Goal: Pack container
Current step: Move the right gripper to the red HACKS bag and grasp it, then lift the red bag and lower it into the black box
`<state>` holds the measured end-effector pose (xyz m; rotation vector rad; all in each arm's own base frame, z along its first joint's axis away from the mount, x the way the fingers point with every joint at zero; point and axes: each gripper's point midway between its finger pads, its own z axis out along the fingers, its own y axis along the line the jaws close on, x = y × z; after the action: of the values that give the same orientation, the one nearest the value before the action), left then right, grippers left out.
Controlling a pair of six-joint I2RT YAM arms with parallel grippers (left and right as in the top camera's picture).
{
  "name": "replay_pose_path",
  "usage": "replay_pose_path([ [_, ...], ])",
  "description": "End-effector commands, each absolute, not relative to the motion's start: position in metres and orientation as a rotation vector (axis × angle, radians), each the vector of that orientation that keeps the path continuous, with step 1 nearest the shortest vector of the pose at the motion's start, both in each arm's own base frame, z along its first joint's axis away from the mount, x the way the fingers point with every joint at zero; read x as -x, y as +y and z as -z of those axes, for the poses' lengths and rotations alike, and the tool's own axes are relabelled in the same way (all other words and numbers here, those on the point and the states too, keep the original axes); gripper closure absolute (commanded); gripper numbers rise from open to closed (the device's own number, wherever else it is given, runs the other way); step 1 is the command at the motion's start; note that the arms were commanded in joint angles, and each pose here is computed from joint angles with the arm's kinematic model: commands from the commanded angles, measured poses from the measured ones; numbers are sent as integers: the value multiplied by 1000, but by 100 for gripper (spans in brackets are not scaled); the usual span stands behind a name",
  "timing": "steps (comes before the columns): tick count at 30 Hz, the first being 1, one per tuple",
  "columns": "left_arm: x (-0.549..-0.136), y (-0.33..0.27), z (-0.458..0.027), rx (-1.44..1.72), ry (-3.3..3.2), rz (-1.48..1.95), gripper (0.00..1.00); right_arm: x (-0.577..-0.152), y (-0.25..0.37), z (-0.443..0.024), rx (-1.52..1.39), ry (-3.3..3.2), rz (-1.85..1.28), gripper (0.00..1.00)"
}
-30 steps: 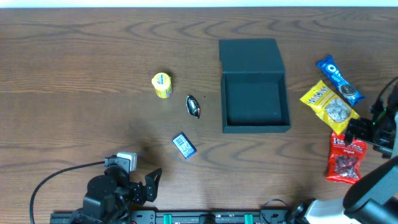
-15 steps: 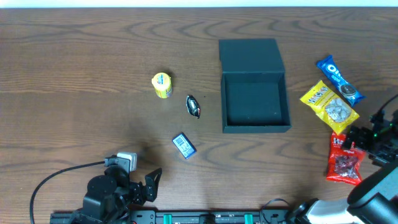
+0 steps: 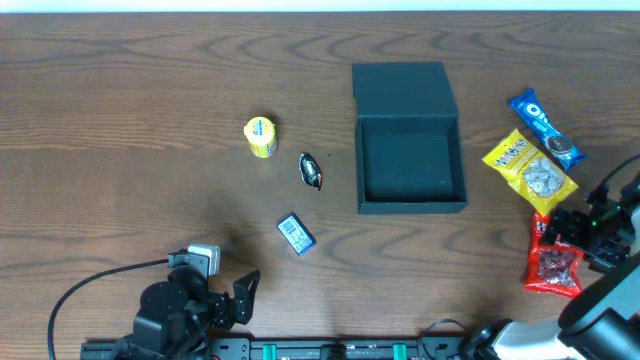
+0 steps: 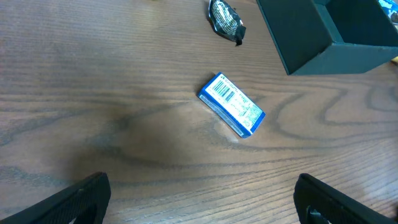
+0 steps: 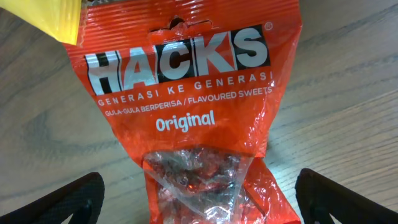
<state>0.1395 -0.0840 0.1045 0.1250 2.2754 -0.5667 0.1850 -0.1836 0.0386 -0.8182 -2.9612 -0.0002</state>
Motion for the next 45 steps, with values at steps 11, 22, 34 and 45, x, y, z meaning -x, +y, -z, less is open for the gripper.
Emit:
replay_pose_path([
  [11,-141,-83,-105,-117,2267,560,5,-182,-182,-23,905,-2940,4,1],
  [22,-141,-83,-105,-117,2268,560,5,-181,-181,-10,964,-2913,11,1],
  [34,-141,-83,-105,-117,2268,560,5,-186,-185,-10,998,-2923,-5,46],
  [45,-141,-83,-104,-117,2269,559,5,-186,-185,-10,1004,-2923,-6,54],
])
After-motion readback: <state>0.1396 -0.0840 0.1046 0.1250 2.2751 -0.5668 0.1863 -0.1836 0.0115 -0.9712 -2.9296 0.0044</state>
